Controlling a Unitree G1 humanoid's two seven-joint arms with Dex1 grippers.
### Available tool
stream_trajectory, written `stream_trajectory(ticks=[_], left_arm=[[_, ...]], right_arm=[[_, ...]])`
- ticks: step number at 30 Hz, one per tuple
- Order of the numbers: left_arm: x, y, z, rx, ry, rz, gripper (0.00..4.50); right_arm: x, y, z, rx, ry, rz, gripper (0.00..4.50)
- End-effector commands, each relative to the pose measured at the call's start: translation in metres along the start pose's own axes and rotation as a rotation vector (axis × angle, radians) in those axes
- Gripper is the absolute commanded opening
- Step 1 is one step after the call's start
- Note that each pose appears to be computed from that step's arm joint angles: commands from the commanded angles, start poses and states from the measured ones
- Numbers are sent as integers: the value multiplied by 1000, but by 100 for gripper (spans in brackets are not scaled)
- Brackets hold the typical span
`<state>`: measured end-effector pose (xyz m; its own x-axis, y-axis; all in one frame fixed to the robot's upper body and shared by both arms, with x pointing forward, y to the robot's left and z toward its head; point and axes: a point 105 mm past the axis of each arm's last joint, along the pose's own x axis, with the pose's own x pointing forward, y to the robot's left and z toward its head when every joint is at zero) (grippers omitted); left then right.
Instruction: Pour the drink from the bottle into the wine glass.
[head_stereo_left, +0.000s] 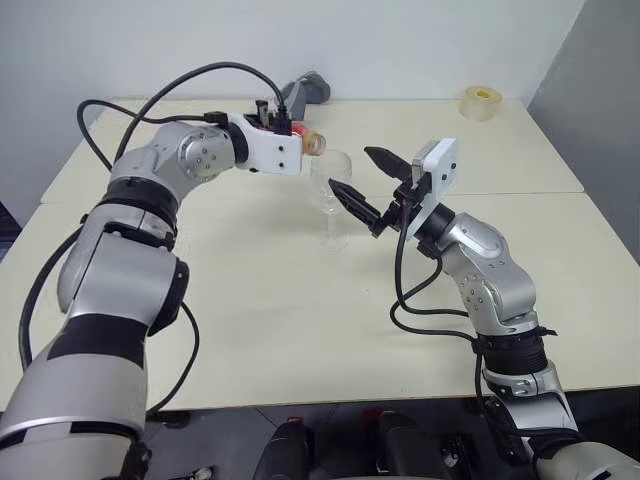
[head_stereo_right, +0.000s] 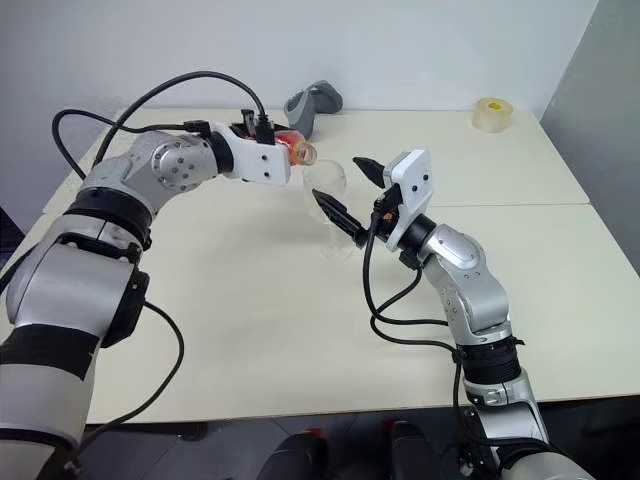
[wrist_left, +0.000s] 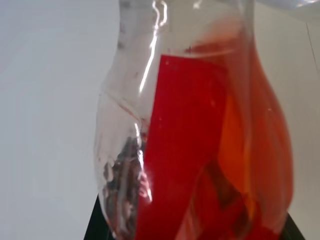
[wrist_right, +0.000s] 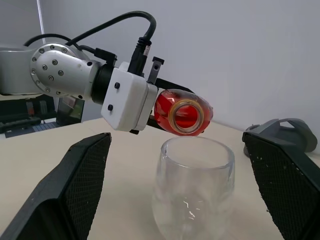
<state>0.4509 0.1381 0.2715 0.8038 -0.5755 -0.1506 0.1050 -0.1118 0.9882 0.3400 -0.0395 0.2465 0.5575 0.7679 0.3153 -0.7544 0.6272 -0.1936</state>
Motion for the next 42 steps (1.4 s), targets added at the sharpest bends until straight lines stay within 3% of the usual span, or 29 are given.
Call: stream_trajectory(ticks=[1, 42], left_arm=[[-7, 33, 1, 45, 3, 88, 126], [-12, 46, -3, 178, 37, 128, 126]], right_arm=[[1, 0, 14, -34, -51, 9, 450], [3, 2, 11, -51, -50, 27, 450]])
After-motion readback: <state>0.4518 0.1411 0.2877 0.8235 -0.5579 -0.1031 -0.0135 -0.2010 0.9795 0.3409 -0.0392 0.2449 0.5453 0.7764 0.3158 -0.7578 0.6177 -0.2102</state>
